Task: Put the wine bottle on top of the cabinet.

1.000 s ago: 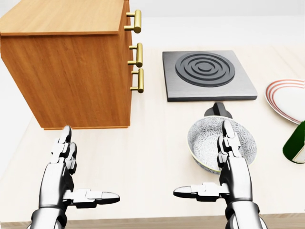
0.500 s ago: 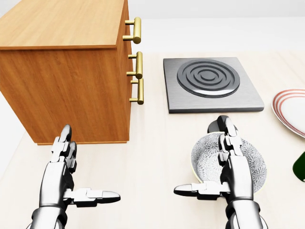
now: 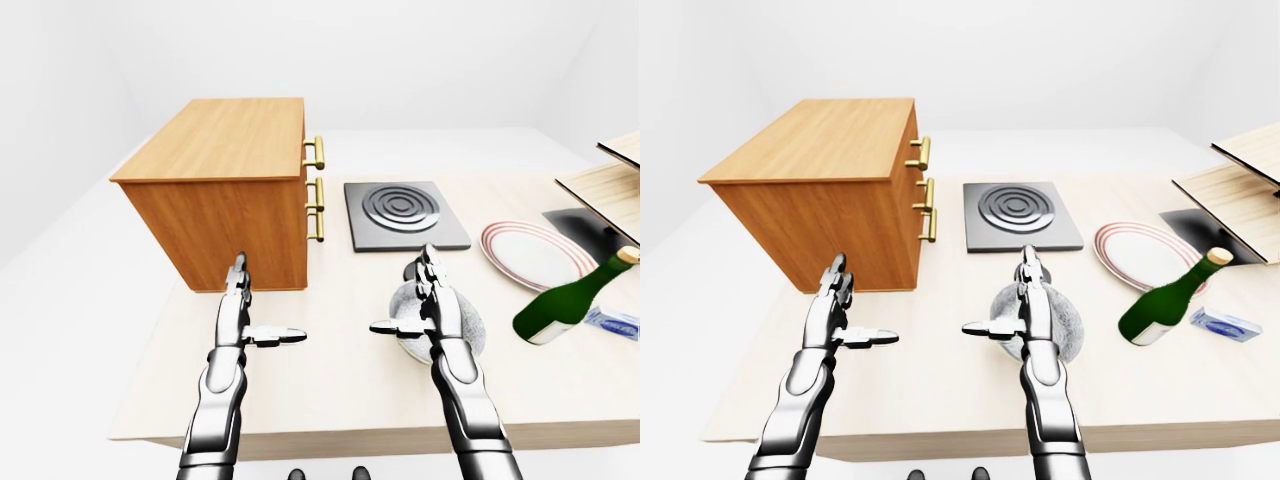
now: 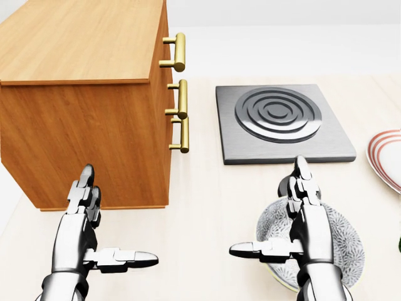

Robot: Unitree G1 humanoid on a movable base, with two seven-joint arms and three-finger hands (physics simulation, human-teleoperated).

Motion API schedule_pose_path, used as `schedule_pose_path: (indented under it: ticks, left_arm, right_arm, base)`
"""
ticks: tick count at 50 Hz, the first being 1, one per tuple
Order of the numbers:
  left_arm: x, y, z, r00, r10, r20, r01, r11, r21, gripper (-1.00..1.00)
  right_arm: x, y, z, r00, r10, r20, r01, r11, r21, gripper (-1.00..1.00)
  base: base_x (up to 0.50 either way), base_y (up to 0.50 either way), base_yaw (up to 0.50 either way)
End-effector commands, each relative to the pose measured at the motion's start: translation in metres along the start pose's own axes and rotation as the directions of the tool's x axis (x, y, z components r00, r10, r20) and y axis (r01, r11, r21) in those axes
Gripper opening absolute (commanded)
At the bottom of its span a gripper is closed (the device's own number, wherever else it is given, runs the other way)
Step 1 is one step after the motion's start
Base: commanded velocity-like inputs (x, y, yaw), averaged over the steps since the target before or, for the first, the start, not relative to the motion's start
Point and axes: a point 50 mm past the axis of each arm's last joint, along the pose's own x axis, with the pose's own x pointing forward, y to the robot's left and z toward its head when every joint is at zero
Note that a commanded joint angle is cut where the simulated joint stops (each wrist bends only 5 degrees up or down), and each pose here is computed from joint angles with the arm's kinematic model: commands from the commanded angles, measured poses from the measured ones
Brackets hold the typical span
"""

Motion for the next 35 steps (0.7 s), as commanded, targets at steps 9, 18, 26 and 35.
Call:
schedule_pose_path:
  ticks: [9,18,26,35]
  left_arm:
    - [0.0,0.0,0.0,1.0,0.001,0.004,-0.001,1.0,0.0,1.0]
    - [-0.001,0.002,0.001,1.0,0.01,0.012,-0.01,1.0,-0.011,1.0]
    - [-0.005,0.012,0.009,0.995,0.074,0.062,-0.071,0.996,-0.048,1.0]
    - [-0.023,0.042,0.041,0.948,0.261,0.182,-0.251,0.965,-0.076,1.0]
  right_arm:
    - [0.0,0.0,0.001,1.0,0.0,0.005,0.0,1.0,-0.003,1.0]
    - [0.0,0.0,0.001,1.0,-0.002,0.007,0.002,1.0,-0.002,1.0]
    - [-0.001,0.0,0.001,1.0,-0.004,0.006,0.004,1.0,-0.001,1.0]
    - [-0.001,0.0,0.002,1.0,-0.004,0.008,0.004,1.0,0.003,1.0]
  base:
    - [0.04,0.0,0.0]
    - [0.0,0.0,0.0]
    - [0.0,0.0,0.0]
    - [0.0,0.0,0.0]
